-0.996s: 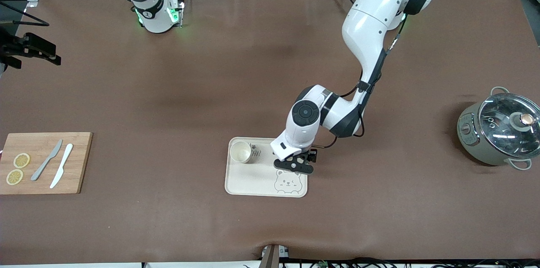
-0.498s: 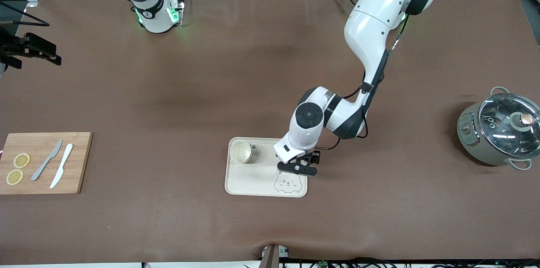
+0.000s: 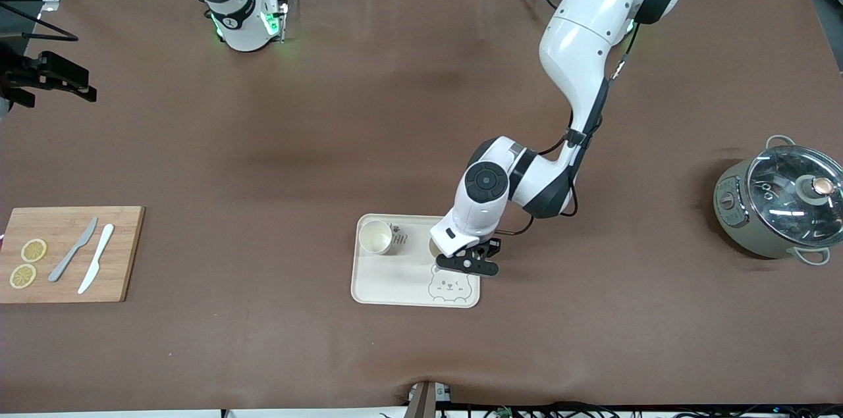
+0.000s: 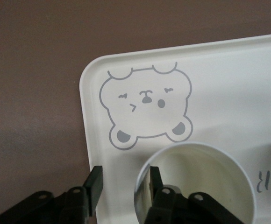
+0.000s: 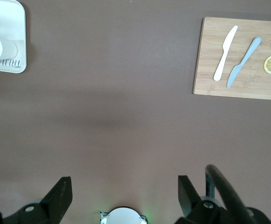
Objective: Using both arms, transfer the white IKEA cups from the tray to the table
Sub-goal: 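Close the left gripper on the white cup's rim, then lift the cup off the tray toward the pot while the right gripper reaches out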
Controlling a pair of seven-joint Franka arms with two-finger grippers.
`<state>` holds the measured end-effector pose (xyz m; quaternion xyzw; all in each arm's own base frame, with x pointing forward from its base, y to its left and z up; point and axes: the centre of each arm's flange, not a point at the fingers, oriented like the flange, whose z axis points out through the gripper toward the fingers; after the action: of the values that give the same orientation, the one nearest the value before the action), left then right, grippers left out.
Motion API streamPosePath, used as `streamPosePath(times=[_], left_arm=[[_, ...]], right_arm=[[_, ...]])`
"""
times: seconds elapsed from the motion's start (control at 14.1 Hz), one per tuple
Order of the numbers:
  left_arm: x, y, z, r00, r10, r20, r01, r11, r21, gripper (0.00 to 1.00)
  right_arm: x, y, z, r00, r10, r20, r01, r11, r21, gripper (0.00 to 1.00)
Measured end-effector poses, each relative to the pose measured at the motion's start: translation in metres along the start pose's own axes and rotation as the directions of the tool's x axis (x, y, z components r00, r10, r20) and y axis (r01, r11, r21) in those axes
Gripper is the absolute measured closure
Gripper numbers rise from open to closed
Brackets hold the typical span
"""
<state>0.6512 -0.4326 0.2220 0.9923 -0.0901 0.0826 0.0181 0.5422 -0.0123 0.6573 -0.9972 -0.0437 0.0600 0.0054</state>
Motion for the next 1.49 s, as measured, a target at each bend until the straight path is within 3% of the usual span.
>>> streamPosePath(times=[0.21, 0.28, 1.0, 1.49], left_arm=[[0.0, 0.002, -0.002, 1.0, -0.011, 0.002, 0.011, 1.0, -0.016, 0.85], [0.001, 0.005, -0.006, 1.0, -0.013, -0.002, 0.013, 1.0, -0.023, 0.92], [0.007, 0.002, -0.019, 1.0, -0.018, -0.012, 0.018, 0.999, -0.026, 0.92], [0.001, -0.006, -0.061, 1.0, -0.026, -0.006, 0.025, 0.999, -0.023, 0.92]], right_arm=[[0.0, 0.0, 0.001, 1.0, 0.0, 0.005, 0.0, 1.0, 0.001, 0.0], [0.0, 0.0, 0.001, 1.0, 0.0, 0.005, 0.0, 1.0, 0.001, 0.0], [0.004, -0.002, 0.005, 1.0, -0.005, 0.012, 0.005, 1.0, 0.002, 0.0], [0.011, -0.001, 0.015, 0.999, -0.005, 0.032, 0.005, 1.0, 0.004, 0.0]])
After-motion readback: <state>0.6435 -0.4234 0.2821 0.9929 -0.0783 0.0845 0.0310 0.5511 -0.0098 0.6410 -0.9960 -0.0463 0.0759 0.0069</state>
